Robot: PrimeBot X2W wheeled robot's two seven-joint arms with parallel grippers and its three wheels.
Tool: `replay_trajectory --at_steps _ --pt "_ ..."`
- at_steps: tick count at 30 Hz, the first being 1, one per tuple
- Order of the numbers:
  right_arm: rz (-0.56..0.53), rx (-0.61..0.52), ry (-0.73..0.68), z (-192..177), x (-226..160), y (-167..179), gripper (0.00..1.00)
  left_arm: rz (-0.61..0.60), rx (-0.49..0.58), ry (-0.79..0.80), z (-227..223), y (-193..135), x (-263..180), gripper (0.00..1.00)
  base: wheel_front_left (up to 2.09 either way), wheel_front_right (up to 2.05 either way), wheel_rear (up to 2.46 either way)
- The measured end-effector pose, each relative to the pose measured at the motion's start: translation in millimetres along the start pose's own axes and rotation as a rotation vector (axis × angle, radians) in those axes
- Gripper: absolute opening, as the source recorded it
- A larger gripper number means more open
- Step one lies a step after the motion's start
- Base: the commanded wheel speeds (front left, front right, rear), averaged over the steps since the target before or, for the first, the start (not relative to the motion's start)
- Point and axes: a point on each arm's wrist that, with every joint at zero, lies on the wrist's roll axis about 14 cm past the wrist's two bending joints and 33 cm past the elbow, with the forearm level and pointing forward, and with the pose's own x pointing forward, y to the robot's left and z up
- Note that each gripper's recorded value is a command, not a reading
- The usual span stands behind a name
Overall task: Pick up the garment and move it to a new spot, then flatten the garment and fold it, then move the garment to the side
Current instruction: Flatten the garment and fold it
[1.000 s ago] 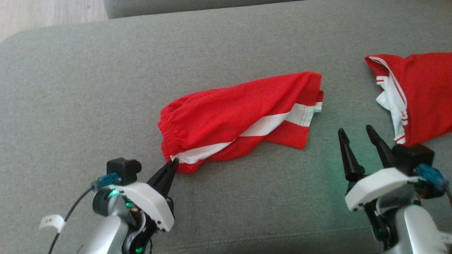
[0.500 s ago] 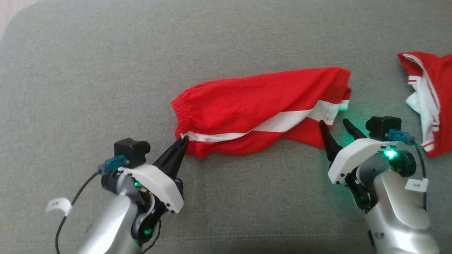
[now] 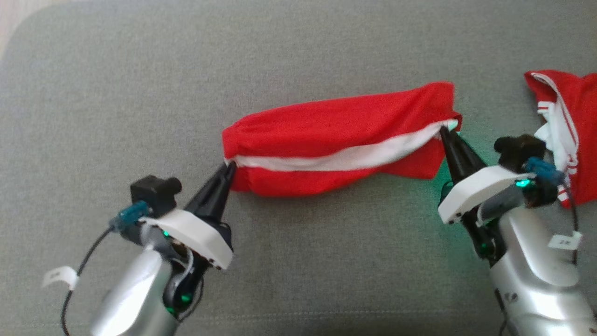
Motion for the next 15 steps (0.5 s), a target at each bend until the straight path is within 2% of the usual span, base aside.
replay_trajectory --at_steps 7,15 --pt "0.025 -0.065 -0.268 91.2 -20.9 6.7 0.0 -0.022 0.093 -0.177 68.9 -8.0 -4.1 0.0 0.0 0.0 0.0" --pt "0.026 -0.17 -0.585 198.8 -80.9 20.5 0.0 -0.062 0.207 -0.388 159.3 -34.4 -23.8 0.0 0.0 0.0 0.0"
